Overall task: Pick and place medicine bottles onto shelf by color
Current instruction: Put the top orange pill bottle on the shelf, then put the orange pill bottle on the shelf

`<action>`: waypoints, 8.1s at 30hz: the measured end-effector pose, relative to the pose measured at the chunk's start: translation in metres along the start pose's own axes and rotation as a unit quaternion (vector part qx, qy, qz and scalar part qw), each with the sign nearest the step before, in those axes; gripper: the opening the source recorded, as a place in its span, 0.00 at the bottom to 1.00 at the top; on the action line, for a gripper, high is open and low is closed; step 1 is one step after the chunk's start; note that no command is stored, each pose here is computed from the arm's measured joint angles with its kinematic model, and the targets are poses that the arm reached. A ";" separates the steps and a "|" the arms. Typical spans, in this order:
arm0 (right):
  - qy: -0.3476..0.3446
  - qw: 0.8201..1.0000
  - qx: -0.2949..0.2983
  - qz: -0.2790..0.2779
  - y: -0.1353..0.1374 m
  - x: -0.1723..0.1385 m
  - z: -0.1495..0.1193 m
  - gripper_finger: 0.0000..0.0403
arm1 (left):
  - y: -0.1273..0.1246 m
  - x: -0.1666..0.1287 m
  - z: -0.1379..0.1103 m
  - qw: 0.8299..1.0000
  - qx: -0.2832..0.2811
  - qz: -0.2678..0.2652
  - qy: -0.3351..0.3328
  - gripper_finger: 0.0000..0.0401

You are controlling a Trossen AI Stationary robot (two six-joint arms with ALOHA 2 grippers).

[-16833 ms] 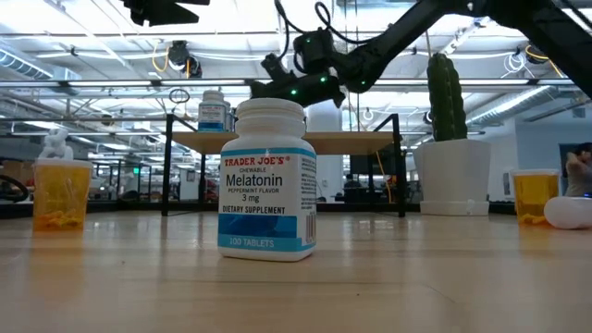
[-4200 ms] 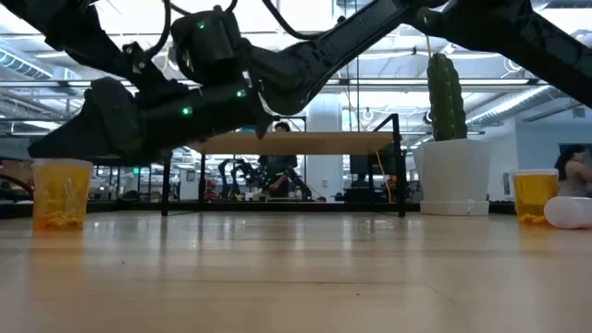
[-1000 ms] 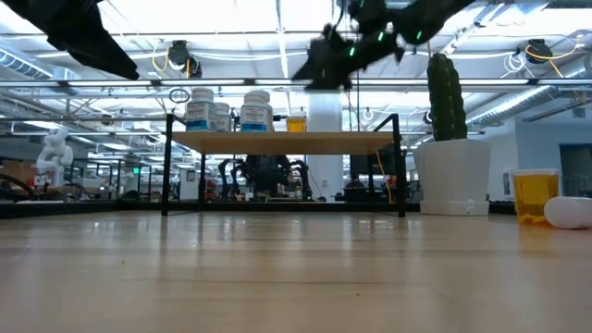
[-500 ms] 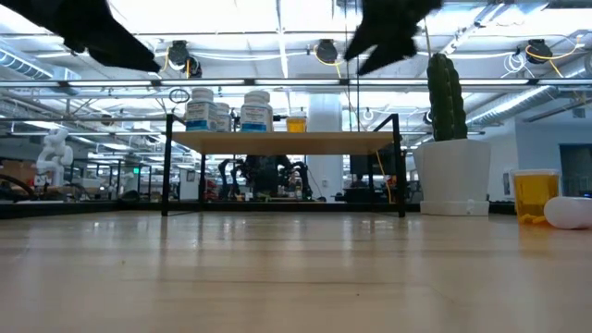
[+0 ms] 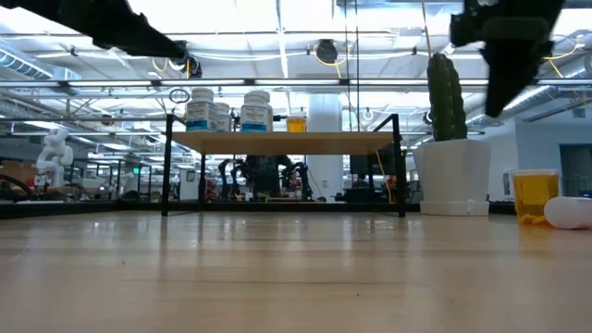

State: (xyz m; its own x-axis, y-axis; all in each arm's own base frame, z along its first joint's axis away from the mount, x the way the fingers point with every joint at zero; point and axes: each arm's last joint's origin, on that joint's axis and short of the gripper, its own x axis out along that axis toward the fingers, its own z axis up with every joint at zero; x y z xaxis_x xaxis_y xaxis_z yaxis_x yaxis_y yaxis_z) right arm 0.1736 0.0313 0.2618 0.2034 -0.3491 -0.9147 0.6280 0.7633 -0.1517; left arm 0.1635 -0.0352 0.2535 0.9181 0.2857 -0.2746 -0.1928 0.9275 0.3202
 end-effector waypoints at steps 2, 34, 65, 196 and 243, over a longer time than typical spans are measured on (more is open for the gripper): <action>0.025 0.999 0.019 -0.007 -0.004 -0.001 -0.004 0.78 | 0.003 0.002 0.001 1.000 -0.001 -0.003 -0.006 0.68; 0.072 0.993 0.072 0.055 -0.010 0.071 -0.049 0.69 | 0.010 0.027 -0.002 1.000 0.001 -0.004 0.008 0.68; -0.093 0.983 -0.116 0.107 -0.013 -0.008 0.245 0.50 | 0.009 0.024 -0.010 0.999 0.018 -0.009 0.044 0.68; -0.007 0.950 -0.247 0.190 0.118 -0.009 -0.120 0.51 | -0.132 0.093 0.006 0.979 -0.119 -0.163 0.033 0.68; -0.126 0.915 -0.362 0.124 -0.030 0.042 0.281 0.51 | -0.050 0.090 -0.017 0.975 -0.038 0.019 0.217 0.68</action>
State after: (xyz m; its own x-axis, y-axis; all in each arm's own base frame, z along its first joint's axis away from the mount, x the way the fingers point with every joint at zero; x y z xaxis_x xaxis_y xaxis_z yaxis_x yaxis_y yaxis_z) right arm 0.3744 -0.1596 0.3333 0.4968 -0.1621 -0.8526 -0.1044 0.9641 -0.2441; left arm 0.2496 -0.0521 0.1969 0.6798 0.3796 -0.6275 -0.2636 0.9249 0.2740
